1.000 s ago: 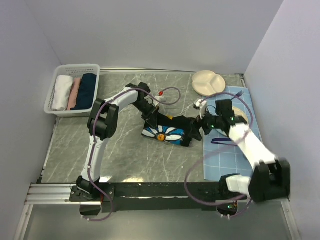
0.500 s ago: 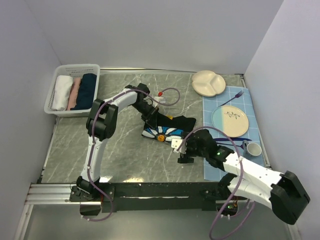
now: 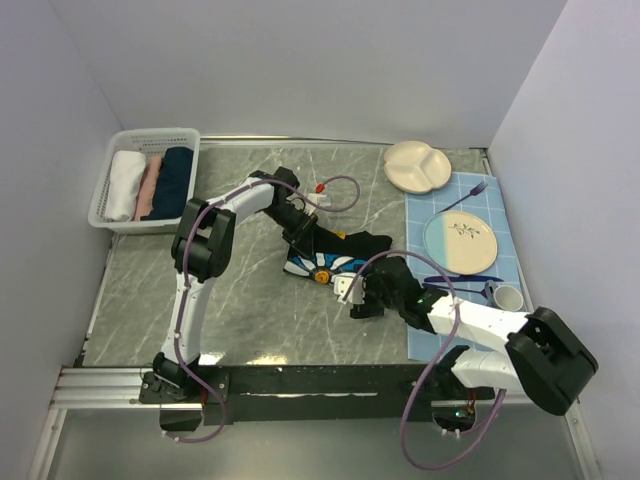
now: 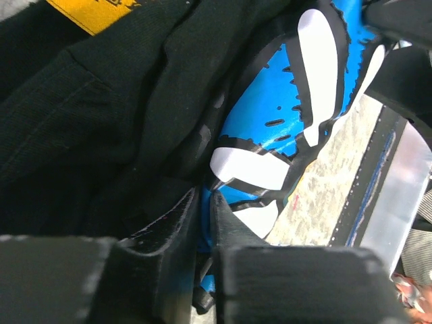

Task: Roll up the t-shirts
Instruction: Roll the T-shirt to the center of the board.

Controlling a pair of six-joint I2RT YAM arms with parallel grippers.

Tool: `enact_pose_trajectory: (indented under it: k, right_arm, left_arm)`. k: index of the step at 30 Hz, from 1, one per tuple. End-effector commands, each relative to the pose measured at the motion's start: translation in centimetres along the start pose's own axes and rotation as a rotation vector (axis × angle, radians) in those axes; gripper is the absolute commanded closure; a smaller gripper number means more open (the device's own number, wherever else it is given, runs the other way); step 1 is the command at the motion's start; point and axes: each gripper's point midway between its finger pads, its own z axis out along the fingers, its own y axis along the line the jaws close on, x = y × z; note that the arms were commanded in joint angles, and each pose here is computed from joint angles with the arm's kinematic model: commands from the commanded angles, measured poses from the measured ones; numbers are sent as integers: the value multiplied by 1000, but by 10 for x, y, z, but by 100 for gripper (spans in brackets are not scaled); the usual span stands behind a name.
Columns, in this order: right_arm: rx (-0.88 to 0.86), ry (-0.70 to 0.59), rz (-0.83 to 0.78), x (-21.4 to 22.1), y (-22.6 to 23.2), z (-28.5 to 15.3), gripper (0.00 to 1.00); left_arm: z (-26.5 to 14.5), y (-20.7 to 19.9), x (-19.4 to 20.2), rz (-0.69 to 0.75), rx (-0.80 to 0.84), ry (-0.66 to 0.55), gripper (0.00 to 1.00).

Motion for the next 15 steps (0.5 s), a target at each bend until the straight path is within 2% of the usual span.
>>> enact_pose_trajectory:
  k: [1, 2, 4, 5, 6, 9, 10, 13, 15]
  right_arm:
    - [11, 1, -28, -1, -7, 7, 32]
    - [7, -8, -19, -2, -10, 7, 44]
    - [-32, -5, -4, 0, -7, 9, 58]
    - [-40, -20, 7, -4, -10, 9, 73]
    - [-49, -25, 12, -5, -9, 9, 77]
    - [-74, -43, 46, -9, -8, 7, 79]
    - [-77, -52, 60, -12, -11, 7, 78]
    - [-101, -77, 108, -17, -14, 8, 76]
    - [-166, -65, 170, -12, -3, 9, 76]
  left_arm:
    - [-21, 12, -9, 62, -133, -38, 74]
    - [-34, 6, -21, 96, -161, -99, 71]
    - [-56, -6, -34, 85, -160, -187, 66]
    - [-76, -20, -48, 135, -185, -265, 63]
    - [-89, -27, -54, 146, -202, -312, 59]
    - [-120, -52, -52, 284, -293, -388, 48]
    - [-123, -64, -37, 360, -312, -378, 38]
    - [-107, -72, 0, 558, -411, -286, 38]
    - [-102, -62, 16, 677, -530, -255, 36]
